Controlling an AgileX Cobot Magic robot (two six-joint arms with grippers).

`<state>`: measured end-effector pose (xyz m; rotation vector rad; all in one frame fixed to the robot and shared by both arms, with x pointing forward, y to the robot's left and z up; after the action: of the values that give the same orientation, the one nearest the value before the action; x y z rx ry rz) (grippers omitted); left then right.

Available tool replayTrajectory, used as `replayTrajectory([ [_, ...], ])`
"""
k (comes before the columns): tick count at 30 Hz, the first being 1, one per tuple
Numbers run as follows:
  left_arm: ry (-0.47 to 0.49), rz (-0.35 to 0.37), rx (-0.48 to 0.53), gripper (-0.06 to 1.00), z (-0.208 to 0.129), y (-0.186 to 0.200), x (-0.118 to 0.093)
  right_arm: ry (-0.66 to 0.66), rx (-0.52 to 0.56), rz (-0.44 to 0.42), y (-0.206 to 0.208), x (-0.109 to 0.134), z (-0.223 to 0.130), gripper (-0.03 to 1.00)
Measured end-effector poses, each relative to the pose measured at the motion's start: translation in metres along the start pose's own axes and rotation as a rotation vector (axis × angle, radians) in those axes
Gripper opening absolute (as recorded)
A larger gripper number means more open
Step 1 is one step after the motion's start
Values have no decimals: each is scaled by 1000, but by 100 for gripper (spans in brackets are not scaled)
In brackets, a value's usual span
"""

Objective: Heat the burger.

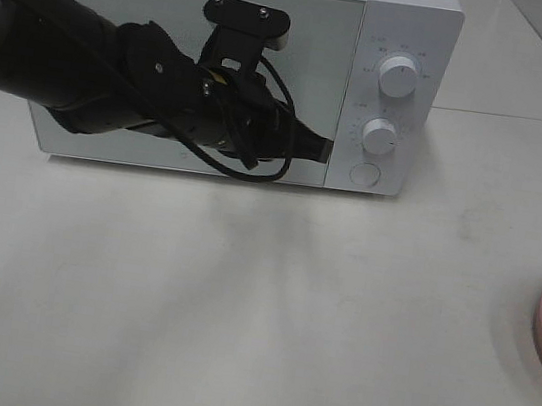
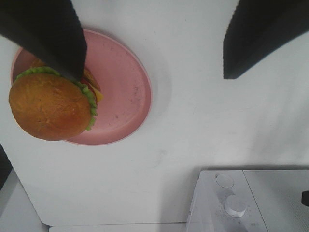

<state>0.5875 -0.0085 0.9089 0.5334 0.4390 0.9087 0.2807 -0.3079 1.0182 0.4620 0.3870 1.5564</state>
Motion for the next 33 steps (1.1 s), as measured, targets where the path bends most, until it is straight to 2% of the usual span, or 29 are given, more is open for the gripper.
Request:
replayTrajectory([
  [1,0,0,0,29,0,0,0,0,0,0,0,0,0,75],
  [2,6,-38,50,40,-5,4,-6,0,0,0,0,0,0,75],
  [3,10,-54,71,70,-7,6,-9,0,0,0,0,0,0,75],
  [4,10,-54,71,70,-7,6,-9,0,0,0,0,0,0,75],
  [5,10,-93,126,88,-14,9,-15,0,0,0,0,0,0,75],
  [6,10,-109,146,92,-16,12,-18,0,0,0,0,0,0,75],
  [7,10,-109,146,92,-16,12,-18,0,0,0,0,0,0,75],
  [8,-6,-146,203,96,-22,16,-23,0,0,0,0,0,0,75],
  [10,-22,-166,232,97,-25,20,-26,0,0,0,0,0,0,75],
  [14,-143,-243,361,98,-37,42,-35,0,0,0,0,0,0,75],
  [15,-143,-243,361,98,-37,42,-35,0,0,0,0,0,0,75],
  [16,-184,-269,416,98,-40,54,-35,0,0,0,0,0,0,75],
  [17,-184,-269,416,98,-40,54,-35,0,0,0,0,0,0,75],
  [18,-202,-290,470,98,-44,64,-34,0,0,0,0,0,0,75],
  [25,-141,-316,592,98,-42,99,-15,0,0,0,0,0,0,75],
  [27,-81,-305,636,98,-37,118,7,0,0,0,0,0,0,75],
  [28,-81,-305,636,98,-37,118,7,0,0,0,0,0,0,75],
  [30,-37,-285,651,98,-32,134,25,0,0,0,0,0,0,75],
  [33,-24,-273,658,98,-31,139,32,0,0,0,0,0,0,75],
])
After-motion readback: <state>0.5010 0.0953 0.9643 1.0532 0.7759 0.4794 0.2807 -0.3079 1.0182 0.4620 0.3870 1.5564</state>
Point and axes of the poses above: a point on each arm's last joint axis where the gripper is mounted, y pointing back along that axis away from the gripper, x along the wrist's bending axis when the last joint is at zero, z = x × y, the point moved 6 cm from there along -y, pointing out along that axis toward the gripper, and after that the axes turned 1 degree about -y, right-handed, at the moved point
